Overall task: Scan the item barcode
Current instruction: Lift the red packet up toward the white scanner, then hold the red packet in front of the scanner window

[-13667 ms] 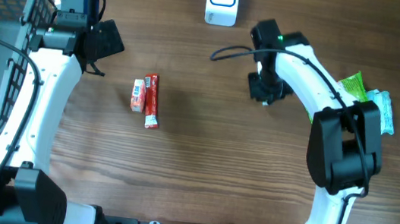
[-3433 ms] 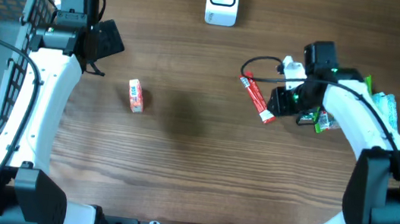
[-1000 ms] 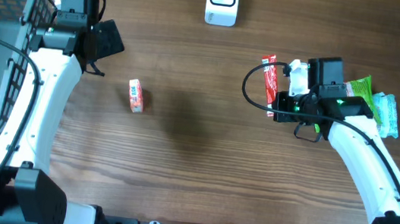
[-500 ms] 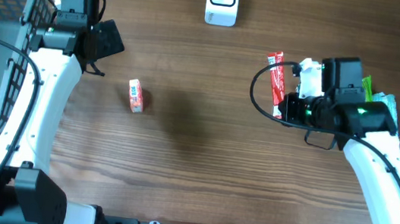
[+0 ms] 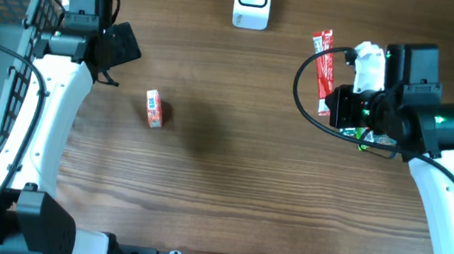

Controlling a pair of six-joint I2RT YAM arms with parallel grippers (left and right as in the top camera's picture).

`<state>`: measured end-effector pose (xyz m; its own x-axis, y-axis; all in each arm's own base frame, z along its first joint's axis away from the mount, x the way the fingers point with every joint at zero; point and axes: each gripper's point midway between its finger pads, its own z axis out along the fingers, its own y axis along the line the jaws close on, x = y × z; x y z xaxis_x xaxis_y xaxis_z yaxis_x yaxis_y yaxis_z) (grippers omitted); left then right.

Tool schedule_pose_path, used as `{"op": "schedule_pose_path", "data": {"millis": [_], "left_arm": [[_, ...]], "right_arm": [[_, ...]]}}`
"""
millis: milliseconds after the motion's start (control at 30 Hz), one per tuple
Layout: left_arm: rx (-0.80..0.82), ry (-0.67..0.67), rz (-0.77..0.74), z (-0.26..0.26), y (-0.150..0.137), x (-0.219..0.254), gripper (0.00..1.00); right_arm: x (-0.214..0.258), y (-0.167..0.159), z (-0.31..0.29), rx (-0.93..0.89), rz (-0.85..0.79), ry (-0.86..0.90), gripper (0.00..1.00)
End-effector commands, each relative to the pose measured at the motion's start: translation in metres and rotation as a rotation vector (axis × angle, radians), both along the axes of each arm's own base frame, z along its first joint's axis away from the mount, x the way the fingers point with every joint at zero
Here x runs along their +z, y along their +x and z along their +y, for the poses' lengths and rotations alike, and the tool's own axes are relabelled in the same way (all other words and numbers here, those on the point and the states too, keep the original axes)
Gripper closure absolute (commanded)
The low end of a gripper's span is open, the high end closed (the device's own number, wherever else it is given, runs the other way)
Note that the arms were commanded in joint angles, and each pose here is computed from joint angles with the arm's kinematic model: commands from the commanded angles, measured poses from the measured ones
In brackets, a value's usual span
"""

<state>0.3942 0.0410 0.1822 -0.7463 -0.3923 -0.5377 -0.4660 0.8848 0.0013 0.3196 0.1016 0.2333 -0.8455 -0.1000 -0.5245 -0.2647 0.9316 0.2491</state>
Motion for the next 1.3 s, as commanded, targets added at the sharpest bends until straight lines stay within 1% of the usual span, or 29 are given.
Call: {"op": "schedule_pose_path", "data": {"millis": [0,133,300,433,600,667,767,833,900,1000,1033,1133,1267], "left_arm": [[0.001,0.016,-0.007,0.004,0.001,0.004,0.00],[0.001,0.016,-0.007,0.004,0.001,0.004,0.00],[0.001,0.016,-0.007,0.004,0.001,0.004,0.00],[0.001,0.016,-0.007,0.004,0.001,0.004,0.00],[0.001,0.016,-0.007,0.004,0.001,0.004,0.00],[0.001,0.016,-0.007,0.004,0.001,0.004,0.00],[0.001,0.016,-0.007,0.004,0.001,0.004,0.00],[0.001,0.016,-0.007,0.004,0.001,0.004,0.00],[0.001,0.016,-0.007,0.004,0.001,0.004,0.00],[0.001,0.016,-0.007,0.004,0.001,0.004,0.00],[0.001,0.016,-0.007,0.004,0.001,0.004,0.00],[0.001,0.016,-0.007,0.004,0.001,0.004,0.00],[0.001,0.016,-0.007,0.004,0.001,0.004,0.00]], "right_arm": [[0.017,0.002,0.000,0.013,-0.047,-0.005,0.96],[0.019,-0.004,-0.001,0.017,-0.027,-0.011,0.96],[0.031,-0.001,-0.001,0.057,-0.072,-0.031,0.96],[0.073,0.010,0.001,0.074,-0.167,-0.031,0.96],[0.120,0.027,0.007,0.090,-0.207,-0.058,0.96],[0.136,0.036,0.009,0.079,-0.238,-0.122,0.96],[0.158,0.052,0.024,0.090,-0.332,-0.251,0.96],[0.161,0.061,0.038,0.127,-0.395,-0.378,0.96],[0.152,0.067,0.045,0.154,-0.407,-0.522,0.96],[0.137,0.083,0.049,0.108,-0.408,-0.736,0.96],[0.132,0.089,0.054,0.098,-0.412,-0.772,0.96],[0.111,0.123,0.069,0.050,-0.437,-0.919,0.96],[0.078,0.168,0.085,0.027,-0.469,-1.048,0.96]]}}
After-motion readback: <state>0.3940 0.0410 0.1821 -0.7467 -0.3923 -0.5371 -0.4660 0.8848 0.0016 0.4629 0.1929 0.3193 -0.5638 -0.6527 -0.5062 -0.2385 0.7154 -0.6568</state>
